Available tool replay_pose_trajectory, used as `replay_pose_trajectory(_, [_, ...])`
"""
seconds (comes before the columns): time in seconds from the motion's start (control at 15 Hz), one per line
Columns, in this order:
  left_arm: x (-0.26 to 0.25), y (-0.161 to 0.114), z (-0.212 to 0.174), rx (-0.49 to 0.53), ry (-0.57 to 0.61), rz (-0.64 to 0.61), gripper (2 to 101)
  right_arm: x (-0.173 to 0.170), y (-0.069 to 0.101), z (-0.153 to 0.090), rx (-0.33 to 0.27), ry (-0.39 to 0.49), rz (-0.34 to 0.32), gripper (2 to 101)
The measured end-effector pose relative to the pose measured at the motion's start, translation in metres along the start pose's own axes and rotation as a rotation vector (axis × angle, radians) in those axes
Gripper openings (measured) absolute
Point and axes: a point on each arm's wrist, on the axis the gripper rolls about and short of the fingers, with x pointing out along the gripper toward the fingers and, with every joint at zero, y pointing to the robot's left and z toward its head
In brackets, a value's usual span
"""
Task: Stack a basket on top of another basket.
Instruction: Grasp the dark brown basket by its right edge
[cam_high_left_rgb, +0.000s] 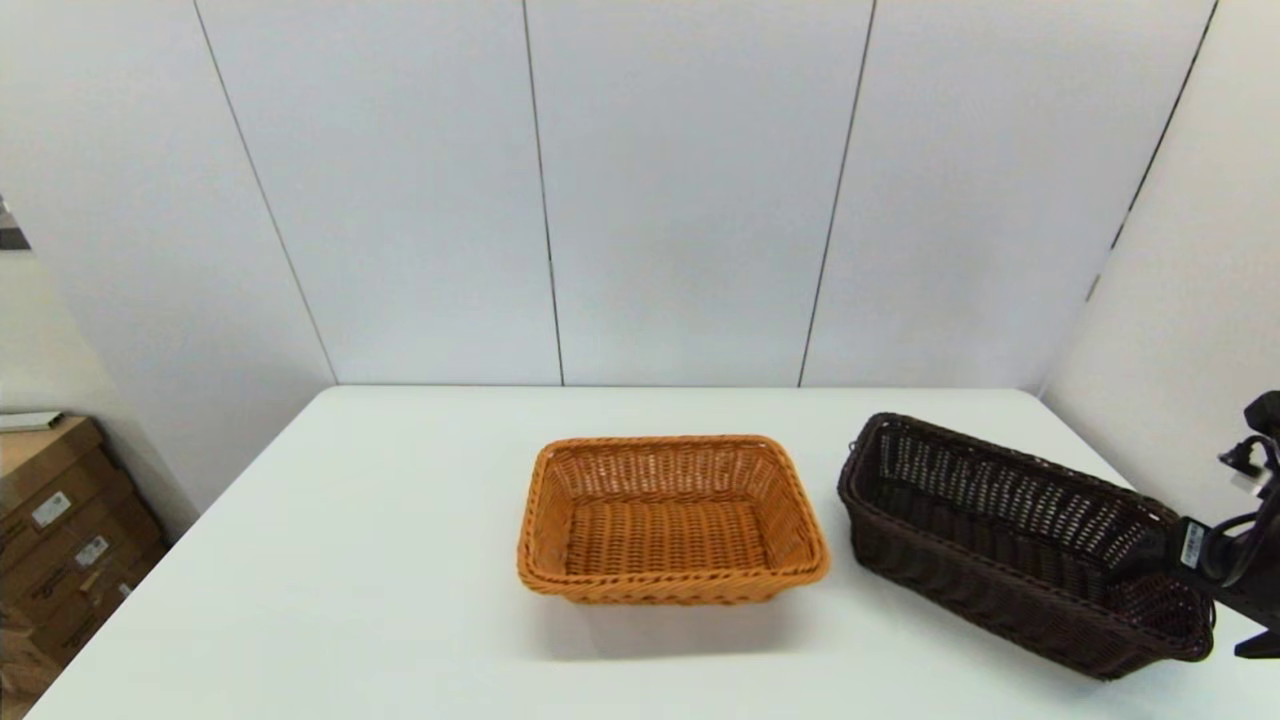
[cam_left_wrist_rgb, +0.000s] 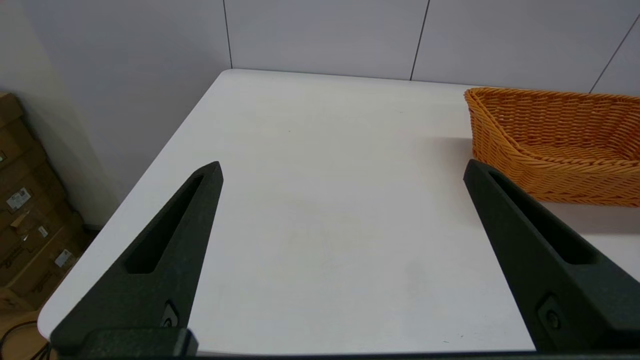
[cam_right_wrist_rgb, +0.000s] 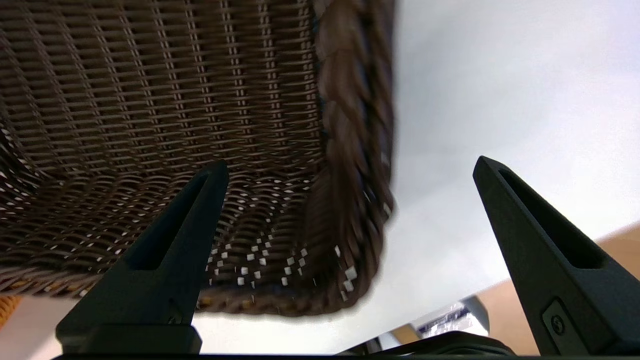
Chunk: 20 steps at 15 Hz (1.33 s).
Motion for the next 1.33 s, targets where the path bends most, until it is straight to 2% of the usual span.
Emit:
replay_pose_trajectory(0.2, [0.000,0.000,0.000,0.000,0.000,0.000,97.8,0.016,0.003,0.011,-0.023,0.041,0.012,97.1])
replay_pose_trajectory(0.4, [0.000,0.000,0.000,0.000,0.000,0.000,97.8,0.030,0.006,0.022,-0.017,0.073,0.031,97.1])
replay_pose_trajectory(0.8, [0.000,0.000,0.000,0.000,0.000,0.000,97.8,0.042,0.010,0.041,-0.023,0.071,0.034,97.1])
replay_pose_trajectory(1.2, [0.000,0.000,0.000,0.000,0.000,0.000,97.8,0.046,-0.008,0.049,-0.029,0.076,0.042,97.1])
replay_pose_trajectory(1.27, [0.000,0.000,0.000,0.000,0.000,0.000,97.8,0.046,-0.009,0.049,-0.033,0.077,0.042,91.1])
replay_pose_trajectory(1.33, [0.000,0.000,0.000,0.000,0.000,0.000,97.8,0.046,-0.010,0.049,-0.035,0.080,0.041,80.1])
